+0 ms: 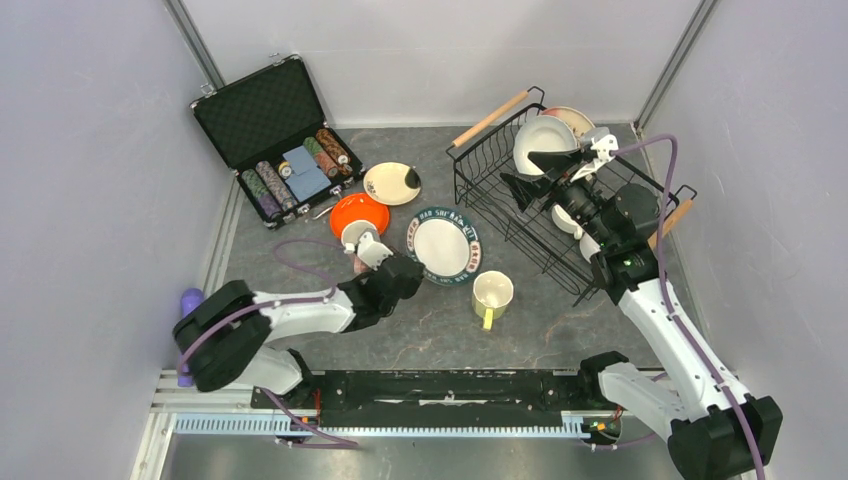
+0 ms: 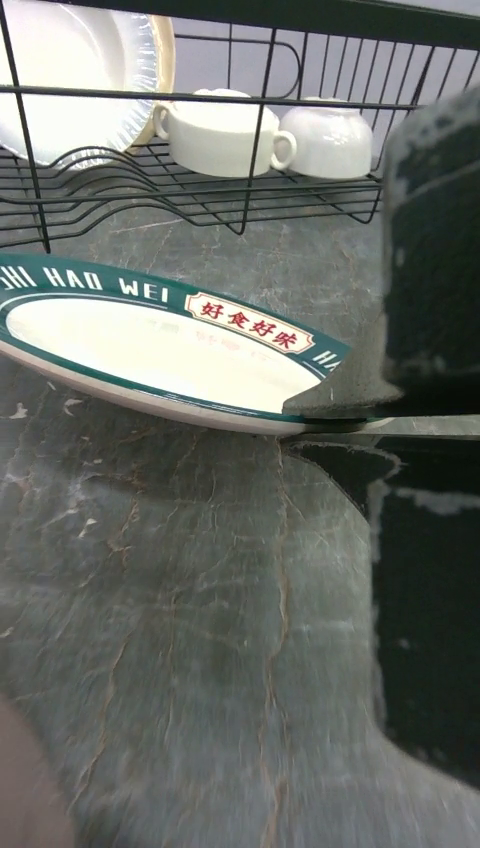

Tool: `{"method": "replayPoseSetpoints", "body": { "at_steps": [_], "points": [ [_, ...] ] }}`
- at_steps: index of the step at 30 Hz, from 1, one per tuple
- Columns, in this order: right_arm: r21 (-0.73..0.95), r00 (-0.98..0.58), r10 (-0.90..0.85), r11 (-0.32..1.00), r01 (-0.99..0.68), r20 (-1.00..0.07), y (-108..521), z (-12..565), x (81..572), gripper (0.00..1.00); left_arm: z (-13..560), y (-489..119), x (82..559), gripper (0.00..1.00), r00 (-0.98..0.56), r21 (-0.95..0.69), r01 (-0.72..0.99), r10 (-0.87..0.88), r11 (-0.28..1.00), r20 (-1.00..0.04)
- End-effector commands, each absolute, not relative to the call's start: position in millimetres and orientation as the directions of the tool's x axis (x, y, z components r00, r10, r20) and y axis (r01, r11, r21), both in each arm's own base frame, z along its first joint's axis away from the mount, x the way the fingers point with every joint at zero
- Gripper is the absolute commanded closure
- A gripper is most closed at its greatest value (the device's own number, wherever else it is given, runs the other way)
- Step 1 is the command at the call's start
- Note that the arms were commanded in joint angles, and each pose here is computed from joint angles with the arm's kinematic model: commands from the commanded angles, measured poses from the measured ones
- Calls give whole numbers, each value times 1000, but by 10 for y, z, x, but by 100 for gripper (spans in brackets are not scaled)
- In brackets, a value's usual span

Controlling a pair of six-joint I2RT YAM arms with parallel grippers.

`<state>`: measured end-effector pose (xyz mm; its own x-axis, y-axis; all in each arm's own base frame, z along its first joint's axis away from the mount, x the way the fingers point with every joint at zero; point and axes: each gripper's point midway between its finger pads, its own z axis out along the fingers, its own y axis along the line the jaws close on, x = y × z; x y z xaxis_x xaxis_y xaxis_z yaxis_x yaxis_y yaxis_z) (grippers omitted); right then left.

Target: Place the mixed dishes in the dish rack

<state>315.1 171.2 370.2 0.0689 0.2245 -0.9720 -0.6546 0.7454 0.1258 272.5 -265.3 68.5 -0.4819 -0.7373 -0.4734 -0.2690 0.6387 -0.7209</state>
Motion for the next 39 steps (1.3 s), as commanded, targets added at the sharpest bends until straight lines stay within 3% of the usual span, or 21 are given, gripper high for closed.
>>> {"method": "replayPoseSetpoints", "body": {
  "at_steps": [1, 7, 14, 19, 28, 33, 39],
  "points": [
    [140, 73, 244, 747, -650, -967, 1717, 3783, 3186, 23, 1136, -2403, 2734, 98, -424, -659, -168, -657, 733, -623],
    [199, -113, 171, 668, -717, -979, 1952, 3470, 3276, 23, 1981, -2136, 2581, 98, -362, -514, 108, -448, 851, -817],
    [239, -200, 132, 532, -812, -971, 2179, 3227, 3141, 22, 2593, -1540, 2335, 98, -294, -305, 158, -250, 939, -922],
    [273, -232, 161, 313, -910, -959, 2402, 3256, 2821, 23, 2858, -1536, 2190, 98, -274, -319, 328, -233, 889, -933],
    [322, -295, 136, 268, -908, -946, 2643, 3008, 2820, 25, 2959, -1635, 2193, 98, -300, -437, 434, -331, 788, -895],
    [315, -286, 133, 346, -884, -949, 2720, 2882, 2976, 25, 3028, -1686, 2157, 98, -302, -451, 470, -343, 758, -890],
    [325, -303, 119, 350, -879, -946, 2824, 2799, 3025, 28, 3041, -1667, 2145, 98, -303, -454, 469, -345, 757, -888]
  ]
}}
